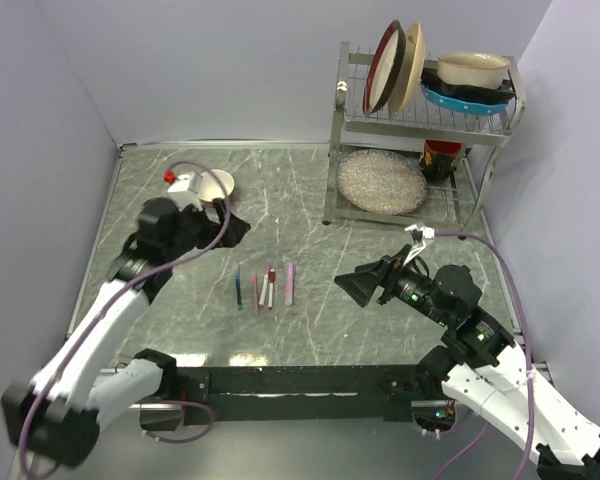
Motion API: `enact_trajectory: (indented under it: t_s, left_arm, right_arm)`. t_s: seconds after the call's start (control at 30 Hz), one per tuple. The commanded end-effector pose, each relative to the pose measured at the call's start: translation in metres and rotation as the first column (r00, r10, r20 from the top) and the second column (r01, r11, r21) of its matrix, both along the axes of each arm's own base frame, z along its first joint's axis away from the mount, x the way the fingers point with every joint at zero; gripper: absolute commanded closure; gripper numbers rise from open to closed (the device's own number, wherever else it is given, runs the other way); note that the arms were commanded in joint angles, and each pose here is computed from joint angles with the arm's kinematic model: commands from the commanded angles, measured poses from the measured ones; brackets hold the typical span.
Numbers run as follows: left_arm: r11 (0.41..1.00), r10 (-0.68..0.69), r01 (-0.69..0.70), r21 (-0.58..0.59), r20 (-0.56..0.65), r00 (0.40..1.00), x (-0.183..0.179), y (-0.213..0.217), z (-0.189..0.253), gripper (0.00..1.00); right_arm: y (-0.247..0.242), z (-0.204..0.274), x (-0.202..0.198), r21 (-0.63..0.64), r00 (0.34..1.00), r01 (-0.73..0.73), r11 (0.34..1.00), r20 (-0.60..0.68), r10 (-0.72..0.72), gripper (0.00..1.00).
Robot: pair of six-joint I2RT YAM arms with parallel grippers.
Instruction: Insert the pens into the pen caps
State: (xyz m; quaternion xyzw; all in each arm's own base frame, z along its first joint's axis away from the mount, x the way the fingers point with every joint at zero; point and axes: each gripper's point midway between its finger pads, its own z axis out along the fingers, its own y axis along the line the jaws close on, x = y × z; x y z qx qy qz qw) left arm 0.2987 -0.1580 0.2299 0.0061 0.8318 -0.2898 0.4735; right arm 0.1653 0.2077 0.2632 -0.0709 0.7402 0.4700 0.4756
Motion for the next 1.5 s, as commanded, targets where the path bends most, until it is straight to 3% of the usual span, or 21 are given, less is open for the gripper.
enact_trajectory:
  t_s: [0.0,0.13,0.33,0.87,1.47]
  left_arm:
    - [0.974,-0.191,0.214,-0.08,0.227,0.955,-0.046,-0.019,0.061,0.01]
    - [0.963,-0.2,0.249,-0.104,0.347,0.916,-0.077,-0.013,0.075,0.01]
    - [0.938,-0.228,0.311,-0.152,0.406,0.885,-0.104,-0.015,0.063,0.01]
    - [0.943,-0.237,0.301,-0.144,0.346,0.908,-0.103,-0.015,0.056,0.01]
    - [0.958,-0.172,0.247,-0.145,0.399,0.901,-0.104,-0.004,0.066,0.01]
  right_arm:
    - [-0.021,0.03,0.006,0.043,0.992,0.129,0.991,0.003,-0.129,0.0]
    - [-0.036,0.037,0.015,0.042,0.972,0.235,0.971,-0.015,-0.235,0.0]
    - [-0.046,0.048,0.023,0.029,0.953,0.302,0.953,-0.008,-0.302,0.0]
    - [-0.05,0.049,0.028,0.012,0.946,0.321,0.947,0.036,-0.322,0.0]
    - [-0.053,0.044,0.024,0.016,0.946,0.32,0.947,0.043,-0.32,0.0]
